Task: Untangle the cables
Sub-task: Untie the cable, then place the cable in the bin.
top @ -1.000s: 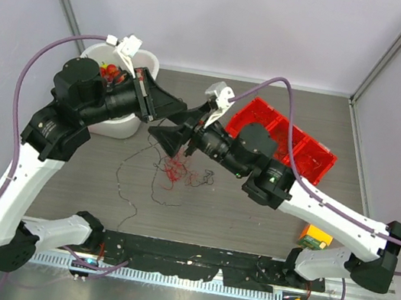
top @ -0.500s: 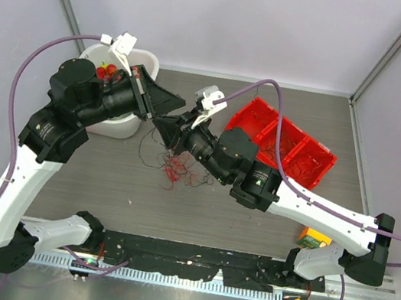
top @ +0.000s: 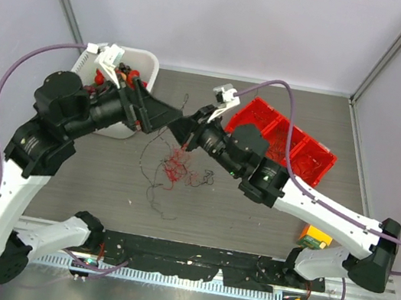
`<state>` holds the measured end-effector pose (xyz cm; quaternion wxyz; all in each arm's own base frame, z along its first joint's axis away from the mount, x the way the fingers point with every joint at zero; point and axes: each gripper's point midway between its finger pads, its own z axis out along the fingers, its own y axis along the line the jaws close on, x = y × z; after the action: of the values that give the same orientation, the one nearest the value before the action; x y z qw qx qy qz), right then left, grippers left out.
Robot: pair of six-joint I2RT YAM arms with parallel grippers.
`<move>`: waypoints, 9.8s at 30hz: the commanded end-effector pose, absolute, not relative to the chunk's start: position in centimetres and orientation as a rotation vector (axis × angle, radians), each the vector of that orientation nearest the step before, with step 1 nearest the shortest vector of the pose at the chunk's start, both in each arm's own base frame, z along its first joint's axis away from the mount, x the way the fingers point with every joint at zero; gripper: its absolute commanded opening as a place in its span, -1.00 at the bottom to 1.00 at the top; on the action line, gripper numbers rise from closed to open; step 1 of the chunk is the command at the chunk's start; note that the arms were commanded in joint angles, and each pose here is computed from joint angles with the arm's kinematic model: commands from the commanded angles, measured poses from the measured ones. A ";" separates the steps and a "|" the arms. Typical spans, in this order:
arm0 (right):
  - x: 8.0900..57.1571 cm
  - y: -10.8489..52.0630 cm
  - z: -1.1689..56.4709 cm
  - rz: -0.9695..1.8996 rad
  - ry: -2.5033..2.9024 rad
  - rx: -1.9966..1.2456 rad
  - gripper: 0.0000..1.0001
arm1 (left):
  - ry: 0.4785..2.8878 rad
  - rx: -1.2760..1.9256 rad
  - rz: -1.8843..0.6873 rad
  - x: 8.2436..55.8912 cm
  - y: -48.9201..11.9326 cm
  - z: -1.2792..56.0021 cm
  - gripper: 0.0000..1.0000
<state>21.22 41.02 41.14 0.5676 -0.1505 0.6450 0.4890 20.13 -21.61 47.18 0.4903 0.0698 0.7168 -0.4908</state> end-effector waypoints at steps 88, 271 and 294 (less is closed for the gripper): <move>18.5 33.1 39.8 1.406 1.634 -0.255 -0.99 | 1.675 0.438 -1.380 14.7 -23.4 38.7 -0.52; 16.3 38.3 37.1 0.985 1.443 -0.765 -0.98 | 1.955 0.325 -1.296 14.8 -22.7 38.9 -1.00; 28.5 25.2 41.0 0.627 1.510 -0.259 -0.98 | 1.862 0.100 -0.803 16.7 -14.3 38.5 0.77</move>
<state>25.32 30.35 35.75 0.6166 -0.1988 0.6865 0.3300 16.13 -15.97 37.23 0.4847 0.0497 0.7910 -0.3701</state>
